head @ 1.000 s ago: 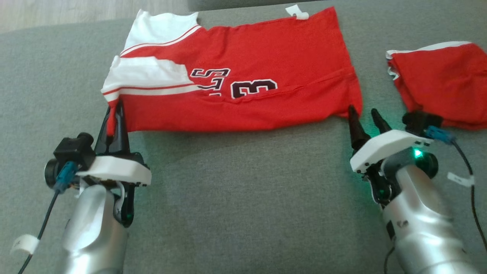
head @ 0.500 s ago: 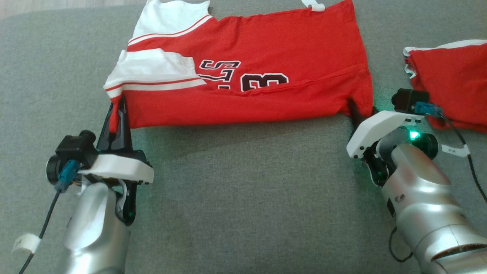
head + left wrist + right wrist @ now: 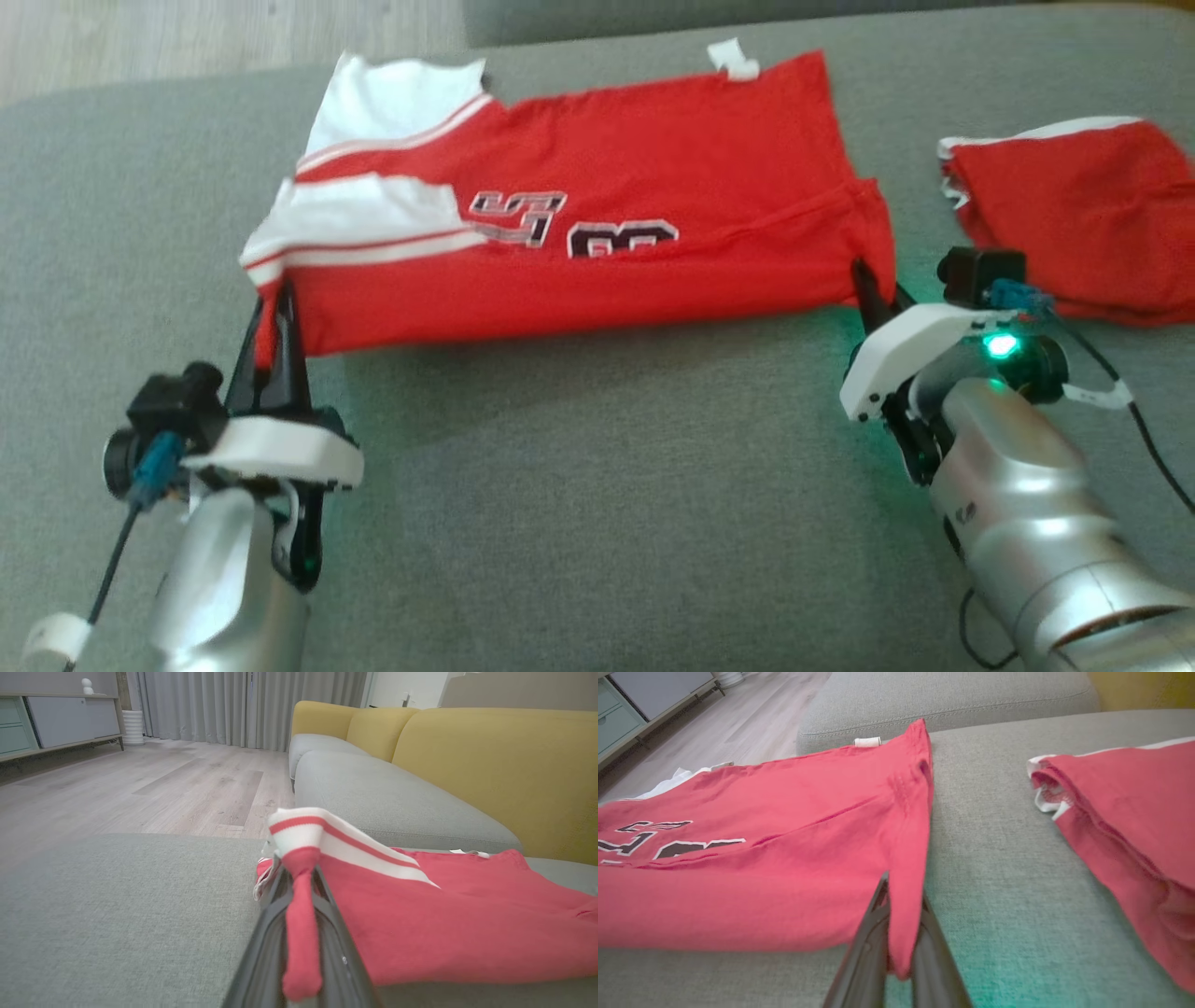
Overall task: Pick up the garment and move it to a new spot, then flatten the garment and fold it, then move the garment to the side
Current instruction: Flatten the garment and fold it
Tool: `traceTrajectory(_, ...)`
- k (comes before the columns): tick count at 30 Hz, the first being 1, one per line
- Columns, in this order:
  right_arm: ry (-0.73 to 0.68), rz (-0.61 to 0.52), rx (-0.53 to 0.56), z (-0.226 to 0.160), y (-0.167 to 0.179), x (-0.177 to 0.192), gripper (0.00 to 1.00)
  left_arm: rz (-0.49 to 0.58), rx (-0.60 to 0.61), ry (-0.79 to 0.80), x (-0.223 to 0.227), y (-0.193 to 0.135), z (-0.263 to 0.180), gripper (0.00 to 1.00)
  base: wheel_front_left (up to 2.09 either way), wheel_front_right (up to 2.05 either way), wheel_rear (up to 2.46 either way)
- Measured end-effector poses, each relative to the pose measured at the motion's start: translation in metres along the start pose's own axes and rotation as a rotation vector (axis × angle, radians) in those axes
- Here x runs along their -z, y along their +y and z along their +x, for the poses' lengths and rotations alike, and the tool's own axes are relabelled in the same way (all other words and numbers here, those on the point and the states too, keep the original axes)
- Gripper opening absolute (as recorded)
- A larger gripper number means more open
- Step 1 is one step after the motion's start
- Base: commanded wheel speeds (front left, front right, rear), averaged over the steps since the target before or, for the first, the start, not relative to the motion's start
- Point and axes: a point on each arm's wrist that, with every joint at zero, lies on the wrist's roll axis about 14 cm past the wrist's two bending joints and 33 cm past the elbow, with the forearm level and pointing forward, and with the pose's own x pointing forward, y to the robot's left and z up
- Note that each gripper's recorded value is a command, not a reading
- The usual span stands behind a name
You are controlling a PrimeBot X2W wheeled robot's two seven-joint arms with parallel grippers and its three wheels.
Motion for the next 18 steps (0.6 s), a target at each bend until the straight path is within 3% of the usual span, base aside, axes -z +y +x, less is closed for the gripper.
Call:
traceTrajectory(8, -0.021, -0.024, -0.004, -0.027, -0.001, -0.001, 0.0, -0.001, 0.017, -0.008, -0.002, -0.009, -0.021, 0.0, 0.0, 0.0, 0.0)
traceTrajectory(18, 0.054, 0.048, 0.001, -0.068, -0.01, 0.025, 0.0, 0.016, 0.037, 0.016, 0.01, -0.016, -0.061, 0.0, 0.0, 0.0, 0.0)
